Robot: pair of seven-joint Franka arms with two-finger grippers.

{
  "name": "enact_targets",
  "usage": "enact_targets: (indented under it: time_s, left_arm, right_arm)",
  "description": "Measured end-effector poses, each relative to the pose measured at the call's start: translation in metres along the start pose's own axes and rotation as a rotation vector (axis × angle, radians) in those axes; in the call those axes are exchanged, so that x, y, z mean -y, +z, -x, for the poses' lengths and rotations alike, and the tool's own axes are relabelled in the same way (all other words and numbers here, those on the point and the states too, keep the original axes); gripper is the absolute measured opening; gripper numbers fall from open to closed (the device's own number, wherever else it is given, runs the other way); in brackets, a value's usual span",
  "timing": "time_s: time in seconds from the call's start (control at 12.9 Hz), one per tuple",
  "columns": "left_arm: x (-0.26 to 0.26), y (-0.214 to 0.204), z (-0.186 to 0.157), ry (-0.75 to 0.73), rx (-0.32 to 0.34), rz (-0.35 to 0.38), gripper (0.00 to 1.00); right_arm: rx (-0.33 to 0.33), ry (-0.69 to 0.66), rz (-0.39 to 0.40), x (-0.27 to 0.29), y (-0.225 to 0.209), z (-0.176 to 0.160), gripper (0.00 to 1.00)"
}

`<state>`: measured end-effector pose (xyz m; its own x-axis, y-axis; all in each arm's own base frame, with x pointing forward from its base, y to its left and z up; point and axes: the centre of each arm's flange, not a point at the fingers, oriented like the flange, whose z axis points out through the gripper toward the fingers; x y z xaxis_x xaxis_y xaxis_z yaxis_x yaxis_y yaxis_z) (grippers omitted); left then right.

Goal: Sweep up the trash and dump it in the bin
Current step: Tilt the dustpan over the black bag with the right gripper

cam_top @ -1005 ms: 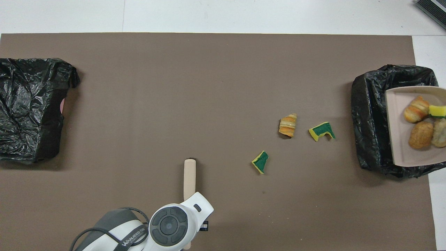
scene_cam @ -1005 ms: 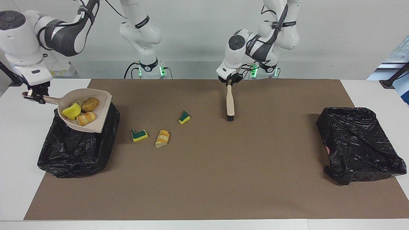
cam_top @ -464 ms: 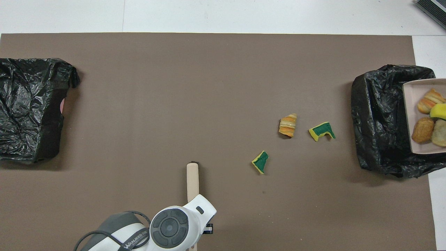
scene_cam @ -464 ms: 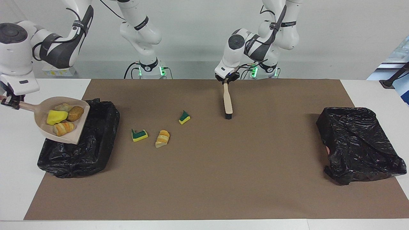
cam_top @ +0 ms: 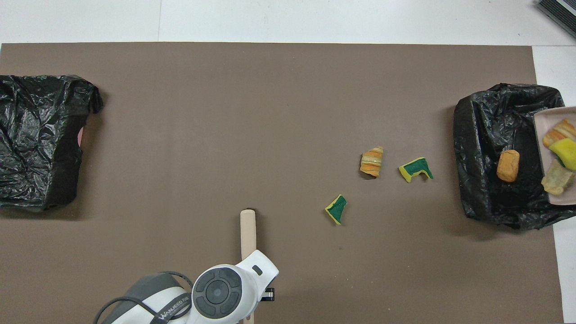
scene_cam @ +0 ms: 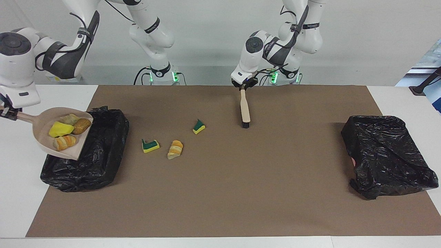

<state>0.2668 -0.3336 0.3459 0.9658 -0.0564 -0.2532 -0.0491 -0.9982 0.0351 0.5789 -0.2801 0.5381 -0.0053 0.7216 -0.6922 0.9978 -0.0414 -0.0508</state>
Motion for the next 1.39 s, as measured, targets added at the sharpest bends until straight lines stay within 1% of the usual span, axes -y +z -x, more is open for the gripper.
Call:
enact_targets:
  time_s: [0.08, 0.23, 0.39, 0.46, 0.54, 0.62, 0.7, 0.77, 0.93, 1.0, 1.31, 1.39]
  left_arm:
    - [0.000, 0.000, -0.001, 0.000, -0.001, 0.001, 0.37]
    - [0.001, -0.002, -0.003, 0.002, -0.005, 0.007, 0.59]
    - [0.002, -0.005, -0.010, -0.006, -0.010, 0.016, 0.85]
    - [0.003, -0.008, -0.016, -0.007, -0.014, 0.021, 0.96]
    - [0.002, -0.013, -0.024, -0.001, -0.027, 0.019, 1.00]
    - [0.000, -0.018, -0.032, 0.012, -0.048, 0.006, 1.00]
    - [-0.002, -0.024, -0.040, 0.024, -0.076, -0.010, 1.00]
    - [-0.003, -0.034, -0.050, 0.028, -0.104, -0.015, 1.00]
    - [0.003, -0.063, -0.072, 0.033, -0.149, -0.007, 1.00]
    - [0.010, -0.080, -0.083, 0.040, -0.155, -0.003, 1.00]
    - [0.063, -0.179, -0.124, 0.050, -0.177, 0.026, 1.00]
    - [0.078, -0.204, -0.131, 0.052, -0.192, 0.027, 1.00]
  right_arm:
    - [0.018, -0.008, -0.022, 0.001, -0.004, 0.000, 0.32]
    - [0.032, -0.012, -0.022, -0.001, -0.011, 0.000, 0.32]
    - [0.043, -0.019, -0.018, -0.002, -0.015, -0.001, 0.32]
    - [0.044, -0.020, -0.017, -0.003, -0.016, -0.001, 0.32]
    - [0.049, -0.021, -0.015, -0.003, -0.017, -0.001, 0.32]
    - [0.074, -0.031, 0.003, -0.006, -0.023, 0.000, 0.32]
    - [0.114, -0.045, 0.037, -0.010, -0.036, -0.001, 0.32]
    - [0.139, -0.036, 0.063, -0.013, -0.050, -0.004, 0.32]
    - [0.181, -0.005, 0.089, -0.013, -0.067, -0.009, 0.32]
    - [0.195, 0.001, 0.090, -0.012, -0.068, -0.008, 0.32]
    - [0.203, 0.006, 0.077, -0.007, -0.063, -0.003, 0.32]
    - [0.186, 0.017, 0.070, -0.005, -0.061, -0.002, 0.32]
